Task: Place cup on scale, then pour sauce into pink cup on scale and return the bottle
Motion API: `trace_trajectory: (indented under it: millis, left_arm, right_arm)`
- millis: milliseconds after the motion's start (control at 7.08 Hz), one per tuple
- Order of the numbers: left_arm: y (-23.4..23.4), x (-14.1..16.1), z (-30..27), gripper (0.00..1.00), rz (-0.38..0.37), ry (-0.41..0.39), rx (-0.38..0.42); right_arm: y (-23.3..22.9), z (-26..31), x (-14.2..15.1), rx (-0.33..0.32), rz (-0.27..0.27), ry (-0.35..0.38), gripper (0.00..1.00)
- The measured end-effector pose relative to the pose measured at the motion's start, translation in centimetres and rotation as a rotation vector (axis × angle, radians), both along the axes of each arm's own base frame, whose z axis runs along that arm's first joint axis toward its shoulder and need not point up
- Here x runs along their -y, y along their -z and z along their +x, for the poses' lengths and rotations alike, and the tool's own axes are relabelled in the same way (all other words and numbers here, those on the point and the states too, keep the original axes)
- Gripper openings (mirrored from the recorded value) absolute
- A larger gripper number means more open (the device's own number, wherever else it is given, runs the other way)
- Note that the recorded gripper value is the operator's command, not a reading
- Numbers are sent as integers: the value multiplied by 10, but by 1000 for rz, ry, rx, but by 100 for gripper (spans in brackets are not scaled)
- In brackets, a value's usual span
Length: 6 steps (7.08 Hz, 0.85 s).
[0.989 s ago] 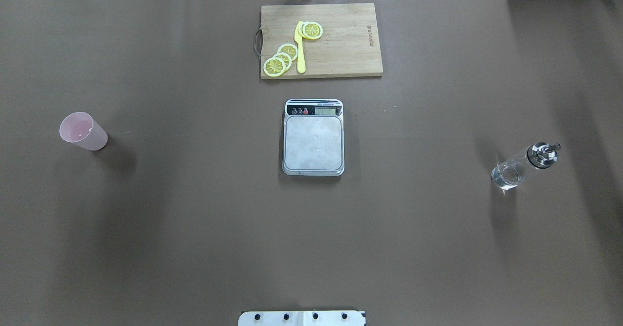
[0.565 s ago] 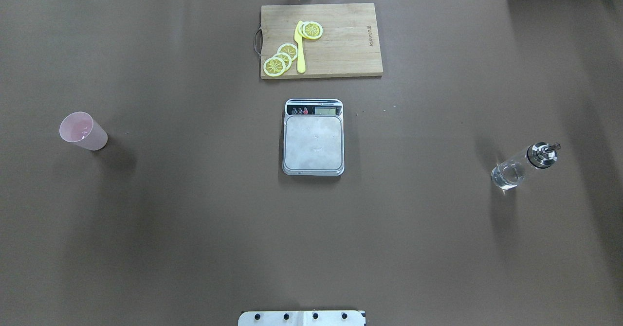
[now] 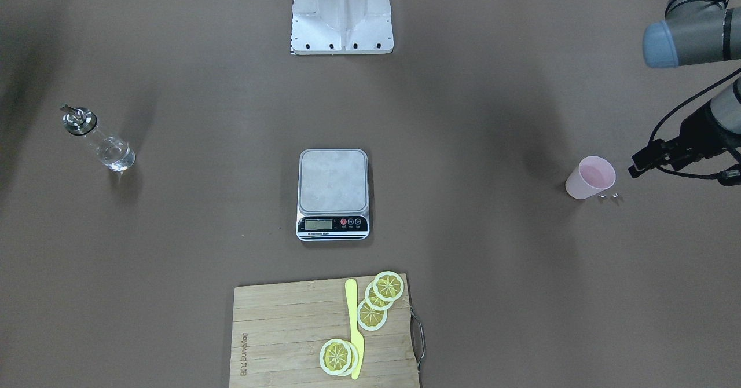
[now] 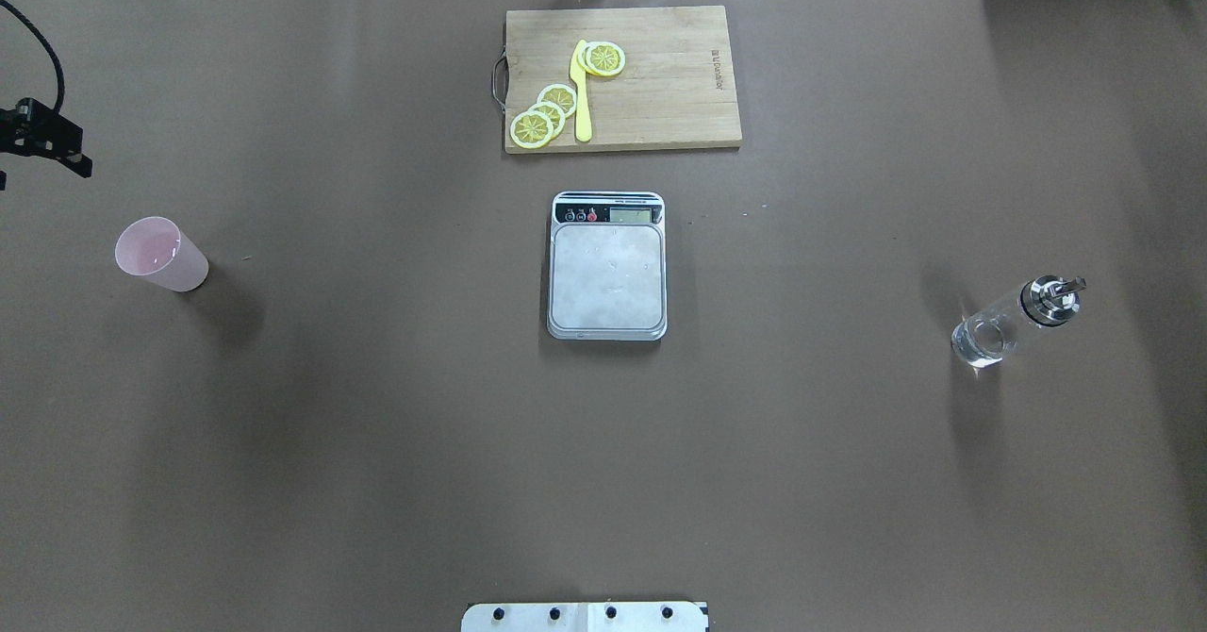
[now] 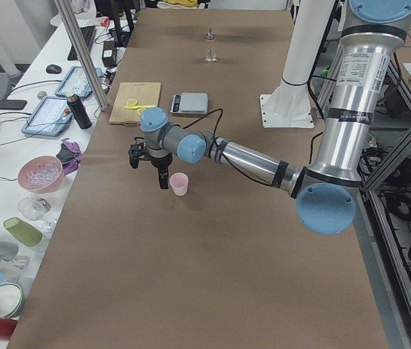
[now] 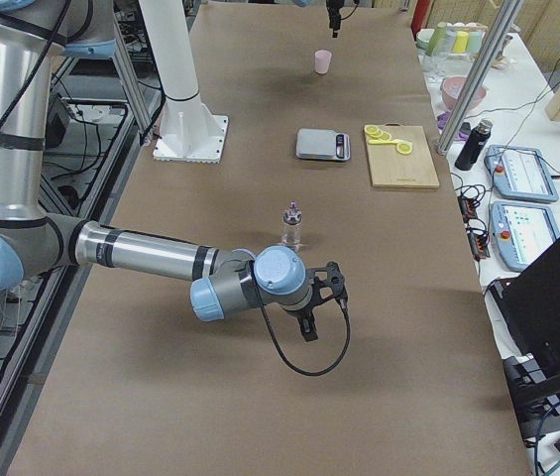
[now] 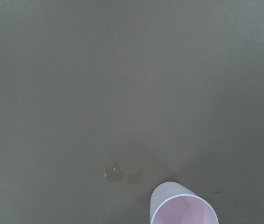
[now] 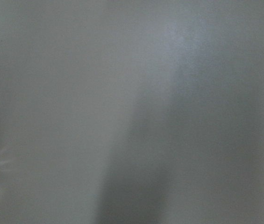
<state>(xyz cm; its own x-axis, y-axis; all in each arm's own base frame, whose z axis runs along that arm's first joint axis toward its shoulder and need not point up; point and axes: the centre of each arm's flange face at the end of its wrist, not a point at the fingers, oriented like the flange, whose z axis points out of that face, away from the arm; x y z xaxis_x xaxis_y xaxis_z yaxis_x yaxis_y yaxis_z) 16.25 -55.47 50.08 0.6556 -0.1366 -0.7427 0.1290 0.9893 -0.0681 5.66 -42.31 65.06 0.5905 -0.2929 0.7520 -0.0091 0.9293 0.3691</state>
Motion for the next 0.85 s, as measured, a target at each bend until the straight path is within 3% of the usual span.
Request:
trace_trajectory:
  millis: [565,848]
  left_arm:
    - [-13,-6,41,76,12,-21,-34]
    - [-18,-10,42,70,12,-31,-31]
  right_arm:
    - [-1,-13,-27,69,113,51,99]
    - [-30,-21,-44,81,186,81,99]
